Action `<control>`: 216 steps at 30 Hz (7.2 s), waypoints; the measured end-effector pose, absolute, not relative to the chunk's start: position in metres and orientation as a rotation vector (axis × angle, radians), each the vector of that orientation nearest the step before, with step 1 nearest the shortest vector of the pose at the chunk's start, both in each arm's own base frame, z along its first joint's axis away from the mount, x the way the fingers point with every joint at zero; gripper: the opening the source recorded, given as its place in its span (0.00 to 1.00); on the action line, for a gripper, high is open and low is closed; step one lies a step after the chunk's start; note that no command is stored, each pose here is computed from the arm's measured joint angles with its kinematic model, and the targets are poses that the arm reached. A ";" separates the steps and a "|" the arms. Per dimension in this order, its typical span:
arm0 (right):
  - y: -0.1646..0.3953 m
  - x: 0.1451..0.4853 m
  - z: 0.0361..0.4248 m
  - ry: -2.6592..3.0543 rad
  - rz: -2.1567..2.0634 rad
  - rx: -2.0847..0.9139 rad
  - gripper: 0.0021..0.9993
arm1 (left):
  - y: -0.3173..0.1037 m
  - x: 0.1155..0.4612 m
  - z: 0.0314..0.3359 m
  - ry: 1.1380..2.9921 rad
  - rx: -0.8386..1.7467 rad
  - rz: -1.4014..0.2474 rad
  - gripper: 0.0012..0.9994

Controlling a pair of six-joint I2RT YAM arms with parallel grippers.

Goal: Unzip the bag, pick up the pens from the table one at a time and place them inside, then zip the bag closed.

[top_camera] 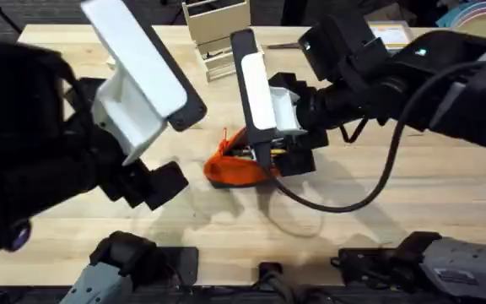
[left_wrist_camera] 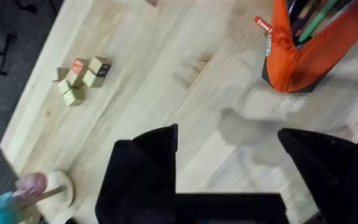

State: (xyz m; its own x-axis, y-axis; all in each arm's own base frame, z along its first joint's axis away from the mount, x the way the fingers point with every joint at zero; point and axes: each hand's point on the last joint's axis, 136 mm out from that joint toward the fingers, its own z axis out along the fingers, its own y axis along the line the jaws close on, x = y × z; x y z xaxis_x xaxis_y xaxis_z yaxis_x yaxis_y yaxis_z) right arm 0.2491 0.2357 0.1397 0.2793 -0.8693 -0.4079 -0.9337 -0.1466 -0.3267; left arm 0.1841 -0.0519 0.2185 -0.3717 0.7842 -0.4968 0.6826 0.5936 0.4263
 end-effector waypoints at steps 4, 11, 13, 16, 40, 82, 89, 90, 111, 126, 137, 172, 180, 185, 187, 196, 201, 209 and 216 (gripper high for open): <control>0.235 0.249 0.145 1.601 0.158 -2.028 1.00 | -0.053 0.187 0.202 2.151 1.171 0.139 0.99; 0.234 0.247 0.152 1.603 0.157 -2.008 1.00 | -0.051 0.194 0.186 2.118 1.168 0.037 0.99; 0.234 0.246 0.153 1.616 0.161 -1.998 1.00 | -0.049 0.196 0.186 2.097 1.155 0.018 0.99; 0.233 0.246 0.154 1.622 0.164 -1.989 1.00 | -0.046 0.200 0.186 2.073 1.136 -0.019 0.99; 0.233 0.246 0.154 1.631 0.166 -1.982 1.00 | -0.079 0.194 0.170 1.769 1.291 -0.594 0.99; 0.274 0.217 0.206 2.187 0.878 -1.232 1.00 | -0.064 0.190 0.151 1.833 1.420 -0.483 0.99; 0.278 0.222 0.212 2.195 0.905 -1.164 1.00 | -0.064 0.190 0.151 1.834 1.420 -0.482 0.99; 0.279 0.223 0.213 2.200 0.909 -1.152 1.00 | -0.064 0.190 0.151 1.834 1.421 -0.482 0.99; 0.290 0.244 0.250 2.242 0.824 -0.949 1.00 | -0.064 0.190 0.151 1.834 1.420 -0.483 0.99; 0.306 0.245 0.218 2.333 0.674 -0.949 1.00 | -0.064 0.190 0.151 1.834 1.420 -0.483 0.99; 0.312 0.250 0.214 2.332 0.674 -0.945 1.00 | -0.064 0.190 0.151 1.834 1.420 -0.483 0.99; 0.339 0.247 0.116 2.571 0.749 -1.056 1.00 | -0.064 0.190 0.151 1.834 1.420 -0.483 0.99; 0.340 0.244 0.116 2.579 0.767 -1.063 0.99 | -0.064 0.190 0.151 1.834 1.420 -0.483 0.99; 0.340 0.244 0.116 2.575 0.769 -1.063 0.76 | -0.064 0.190 0.151 1.834 1.420 -0.483 0.99; 0.340 0.244 0.116 2.575 0.769 -1.063 0.64 | -0.064 0.190 0.151 1.834 1.420 -0.483 0.99; 0.341 0.243 0.116 2.575 0.780 -1.066 0.12 | -0.064 0.190 0.151 1.834 1.420 -0.483 0.99; 0.341 0.244 0.117 2.576 0.789 -1.063 0.03 | -0.064 0.190 0.151 1.834 1.420 -0.483 0.99; 0.334 0.252 0.120 2.579 0.798 -1.025 0.03 | -0.064 0.190 0.151 1.834 1.420 -0.483 0.99; 0.328 0.255 0.149 2.512 0.815 -0.999 0.03 | -0.064 0.190 0.151 1.834 1.420 -0.483 0.99</control>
State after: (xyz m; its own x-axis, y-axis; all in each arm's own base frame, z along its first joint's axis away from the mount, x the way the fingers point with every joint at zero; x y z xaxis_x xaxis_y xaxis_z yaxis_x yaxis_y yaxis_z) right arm 0.2546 0.3285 0.1487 -0.7055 -0.5235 -0.4777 -0.7042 0.5934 0.3899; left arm 0.1901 -0.0644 0.1506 -0.0998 0.6542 -0.7497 0.9386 0.3119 0.1472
